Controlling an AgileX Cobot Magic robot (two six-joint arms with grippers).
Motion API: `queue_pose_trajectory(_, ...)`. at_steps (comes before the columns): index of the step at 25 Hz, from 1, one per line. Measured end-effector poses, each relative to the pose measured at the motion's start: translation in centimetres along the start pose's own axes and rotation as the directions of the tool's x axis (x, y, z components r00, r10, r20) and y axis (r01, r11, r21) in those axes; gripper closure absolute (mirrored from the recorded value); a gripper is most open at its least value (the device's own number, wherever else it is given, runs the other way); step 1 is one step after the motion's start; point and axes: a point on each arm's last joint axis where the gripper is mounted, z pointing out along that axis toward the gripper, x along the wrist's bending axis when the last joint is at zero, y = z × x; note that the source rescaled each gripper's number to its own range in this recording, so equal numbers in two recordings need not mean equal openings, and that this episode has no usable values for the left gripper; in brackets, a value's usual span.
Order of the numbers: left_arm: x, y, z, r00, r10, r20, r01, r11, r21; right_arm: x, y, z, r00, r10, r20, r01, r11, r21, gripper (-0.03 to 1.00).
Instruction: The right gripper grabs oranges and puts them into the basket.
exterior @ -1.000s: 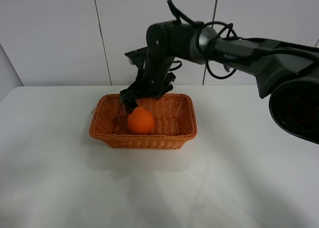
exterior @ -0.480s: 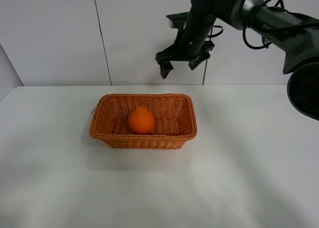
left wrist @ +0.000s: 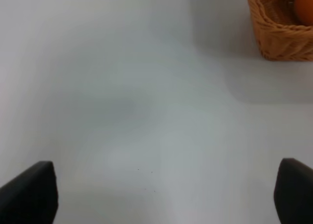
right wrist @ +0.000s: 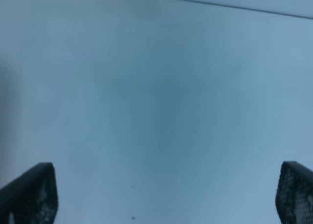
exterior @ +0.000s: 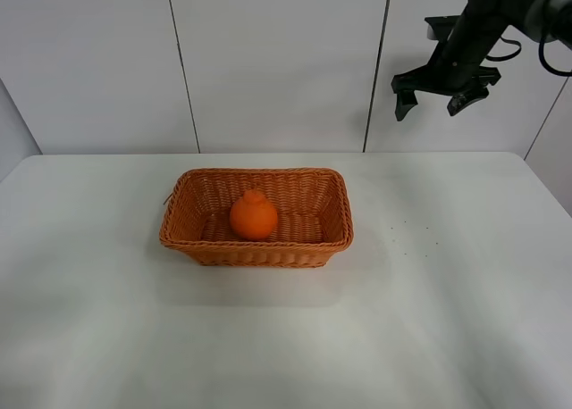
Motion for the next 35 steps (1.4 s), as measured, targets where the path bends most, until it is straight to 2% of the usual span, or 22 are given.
queue_pose_trajectory(8,0.0,0.0,0.0,1.0,0.0,0.0,0.0,1.0,0.0,-0.5,-0.3,0.1,1.0,0.01,0.002,-0.01,1.0,0.014,-0.02)
queue_pose_trajectory(12,0.0,0.0,0.0,1.0,0.0,0.0,0.0,1.0,0.0,-0.4,-1.8,-0.1,1.0,0.011,0.001,-0.011,0.997,0.071,-0.02)
queue_pose_trajectory(16,0.0,0.0,0.0,1.0,0.0,0.0,0.0,1.0,0.0,-0.4,-4.4,-1.9,1.0,0.011,0.001,-0.012,0.992,0.129,-0.02)
queue_pose_trajectory(21,0.0,0.0,0.0,1.0,0.0,0.0,0.0,1.0,0.0,-0.2,-9.7,-5.0,1.0,0.013,0.001,-0.013,0.975,0.222,-0.02)
queue_pose_trajectory(28,0.0,0.0,0.0,1.0,0.0,0.0,0.0,1.0,0.0,0.0,-20.4,-9.8,1.0,0.018,0.002,-0.017,0.948,0.319,-0.02)
queue_pose_trajectory(32,0.0,0.0,0.0,1.0,0.0,0.0,0.0,1.0,0.0,0.2,-26.7,-12.7,1.0,0.024,0.004,-0.025,0.955,0.296,-0.02)
queue_pose_trajectory(35,0.0,0.0,0.0,1.0,0.0,0.0,0.0,1.0,0.0,0.2,-31.0,-14.0,1.0,0.022,0.006,-0.023,0.979,0.202,-0.02)
